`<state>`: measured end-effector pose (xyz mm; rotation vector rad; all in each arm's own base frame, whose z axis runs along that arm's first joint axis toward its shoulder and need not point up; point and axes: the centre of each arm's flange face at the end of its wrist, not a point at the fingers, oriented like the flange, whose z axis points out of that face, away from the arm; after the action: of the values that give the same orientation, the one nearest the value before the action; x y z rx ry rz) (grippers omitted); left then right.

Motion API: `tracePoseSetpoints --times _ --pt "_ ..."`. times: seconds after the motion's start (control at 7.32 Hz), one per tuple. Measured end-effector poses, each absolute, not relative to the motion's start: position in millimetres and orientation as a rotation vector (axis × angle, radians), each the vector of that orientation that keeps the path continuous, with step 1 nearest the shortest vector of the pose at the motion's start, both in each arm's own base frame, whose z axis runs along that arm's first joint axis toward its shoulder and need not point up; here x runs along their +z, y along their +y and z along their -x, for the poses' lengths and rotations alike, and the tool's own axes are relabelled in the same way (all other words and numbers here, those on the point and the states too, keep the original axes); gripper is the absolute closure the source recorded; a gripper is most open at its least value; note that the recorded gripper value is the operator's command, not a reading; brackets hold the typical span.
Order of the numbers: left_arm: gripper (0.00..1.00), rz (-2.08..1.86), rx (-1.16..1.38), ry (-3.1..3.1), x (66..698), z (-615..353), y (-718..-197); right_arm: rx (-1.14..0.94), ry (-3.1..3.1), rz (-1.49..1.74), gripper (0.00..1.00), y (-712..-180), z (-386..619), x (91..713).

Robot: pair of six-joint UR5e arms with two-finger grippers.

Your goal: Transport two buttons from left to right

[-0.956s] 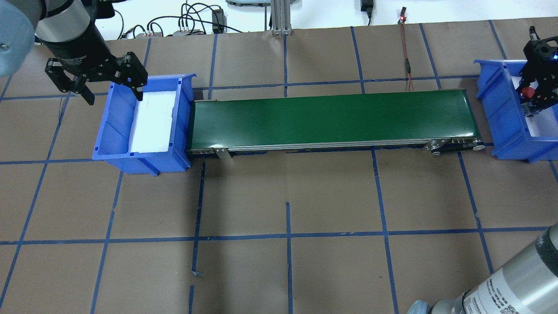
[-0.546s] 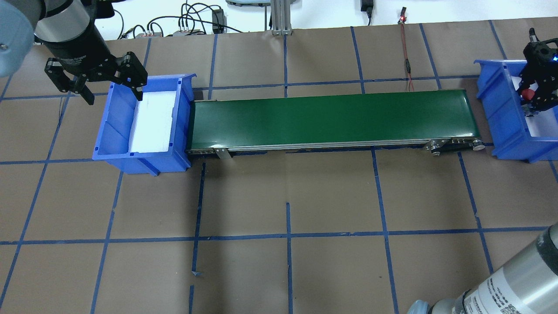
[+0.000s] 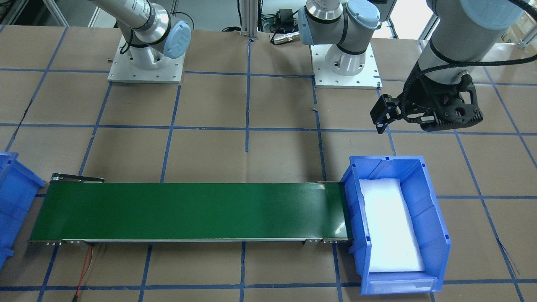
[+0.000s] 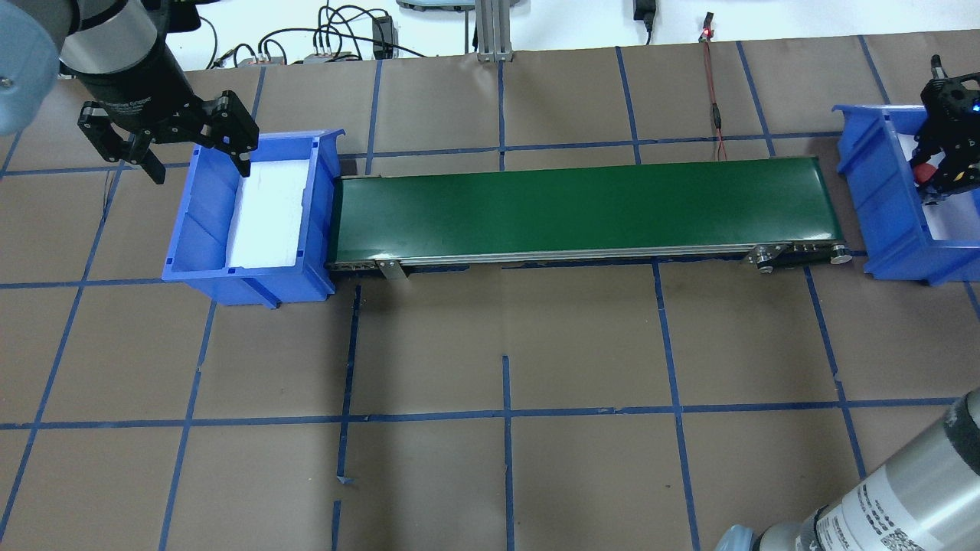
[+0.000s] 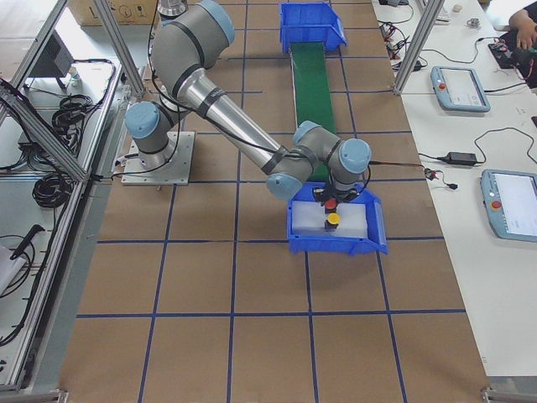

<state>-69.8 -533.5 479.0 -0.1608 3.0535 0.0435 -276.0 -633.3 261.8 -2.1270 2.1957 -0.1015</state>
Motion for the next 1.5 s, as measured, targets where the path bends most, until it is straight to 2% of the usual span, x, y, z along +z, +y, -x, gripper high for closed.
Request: tracePoseSetpoints --times 0.27,0.41,0.68,0.96,1.23,1.5 --pt "0.00 0.161 0.044 3.053 478.4 69.8 -534.0 -0.107 2.211 2.137 0.18 -634.9 276.6 277.7" --pt "0.00 0.161 0.044 3.053 478.3 69.7 -534.1 -0.103 2.228 2.112 0.00 -634.3 274.2 298.8" --pt "0.00 0.162 0.044 3.053 478.6 69.4 -533.8 -0.069 2.296 1.980 0.00 -620.4 260.5 349.1" --pt "0.00 0.165 0.042 3.053 478.9 68.1 -533.9 -0.012 2.315 1.989 0.00 -610.7 215.1 399.4" --pt "0.00 0.167 0.042 3.052 479.1 67.5 -533.9 -0.002 2.396 1.947 0.00 -616.2 131.2 434.0" --pt "0.00 0.168 0.042 3.053 479.3 67.2 -533.7 0.029 2.550 1.705 0.00 -599.1 25.6 465.4"
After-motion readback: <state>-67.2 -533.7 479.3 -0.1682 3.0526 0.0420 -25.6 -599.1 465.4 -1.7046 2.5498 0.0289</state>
